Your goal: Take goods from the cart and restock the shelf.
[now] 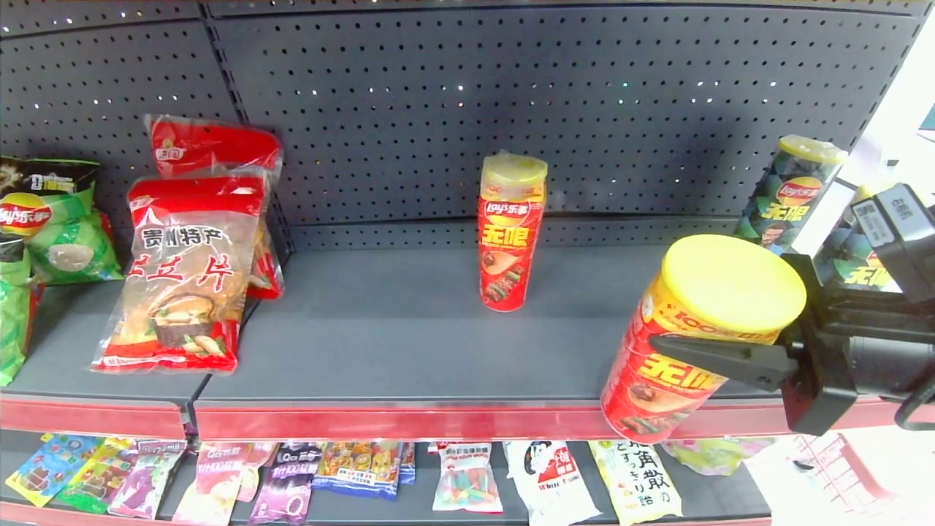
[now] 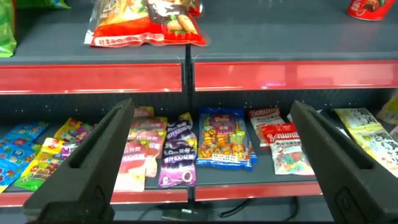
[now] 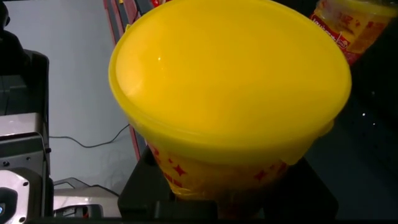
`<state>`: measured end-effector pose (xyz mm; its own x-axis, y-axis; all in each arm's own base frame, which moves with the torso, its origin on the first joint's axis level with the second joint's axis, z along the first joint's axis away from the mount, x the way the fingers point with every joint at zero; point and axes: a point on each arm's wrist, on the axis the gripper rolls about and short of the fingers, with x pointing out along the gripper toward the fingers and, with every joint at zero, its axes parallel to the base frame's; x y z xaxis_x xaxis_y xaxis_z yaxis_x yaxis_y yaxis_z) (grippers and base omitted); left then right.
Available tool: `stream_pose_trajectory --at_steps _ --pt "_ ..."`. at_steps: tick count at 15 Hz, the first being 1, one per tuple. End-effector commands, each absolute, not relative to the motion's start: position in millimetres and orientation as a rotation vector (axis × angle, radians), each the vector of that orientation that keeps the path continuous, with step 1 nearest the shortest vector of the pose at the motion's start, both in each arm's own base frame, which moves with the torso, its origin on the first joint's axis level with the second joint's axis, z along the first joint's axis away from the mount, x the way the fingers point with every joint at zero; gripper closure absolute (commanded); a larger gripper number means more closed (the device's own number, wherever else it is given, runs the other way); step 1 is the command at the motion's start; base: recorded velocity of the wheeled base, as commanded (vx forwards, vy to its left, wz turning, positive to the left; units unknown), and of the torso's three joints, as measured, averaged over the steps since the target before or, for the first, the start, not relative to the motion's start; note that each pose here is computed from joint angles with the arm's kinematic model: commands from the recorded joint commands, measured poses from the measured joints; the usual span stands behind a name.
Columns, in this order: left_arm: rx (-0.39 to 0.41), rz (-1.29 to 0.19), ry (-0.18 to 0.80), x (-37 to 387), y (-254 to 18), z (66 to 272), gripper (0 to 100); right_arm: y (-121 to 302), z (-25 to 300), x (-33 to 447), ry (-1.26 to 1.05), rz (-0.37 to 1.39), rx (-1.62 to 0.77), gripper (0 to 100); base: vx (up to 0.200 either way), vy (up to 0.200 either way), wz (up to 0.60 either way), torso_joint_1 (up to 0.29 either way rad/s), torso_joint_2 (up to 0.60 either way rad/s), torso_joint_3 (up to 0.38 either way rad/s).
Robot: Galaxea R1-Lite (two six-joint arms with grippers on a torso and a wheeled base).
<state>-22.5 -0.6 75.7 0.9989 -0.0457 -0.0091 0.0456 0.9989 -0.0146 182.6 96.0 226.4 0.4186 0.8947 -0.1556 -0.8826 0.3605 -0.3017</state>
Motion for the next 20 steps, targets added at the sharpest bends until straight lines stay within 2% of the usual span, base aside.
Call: stream_pose_trajectory --at_steps 1,8,10,12,20 --pt "-0.014 -0.046 0.011 -22.4 -0.6 75.6 0 96.1 225.4 182.8 -0.034 1.147 -0.364 100 0.0 0.0 0.0 0.0 0.0 0.0" --pt "-0.006 -0.046 0.009 -22.5 -0.6 76.0 0 96.0 222.0 181.9 -0.023 1.153 -0.363 100 0.0 0.0 0.0 0.0 0.0 0.0" --pt "0.024 -0.048 0.007 -22.6 -0.7 76.5 0 96.2 220.5 182.3 -0.017 1.154 -0.362 100 0.0 -0.1 0.0 0.001 0.0 0.001" --pt "-0.005 -0.046 0.009 -22.5 -0.6 76.0 0 97.3 220.2 184.0 -0.014 1.156 -0.361 100 0.0 -0.2 0.0 -0.01 0.0 0.005" --pt "-0.014 -0.046 0.01 -22.5 -0.6 76.0 0 100.2 219.8 181.9 -0.017 1.173 -0.362 100 0.0 0.0 0.0 0.0 0.0 0.0"
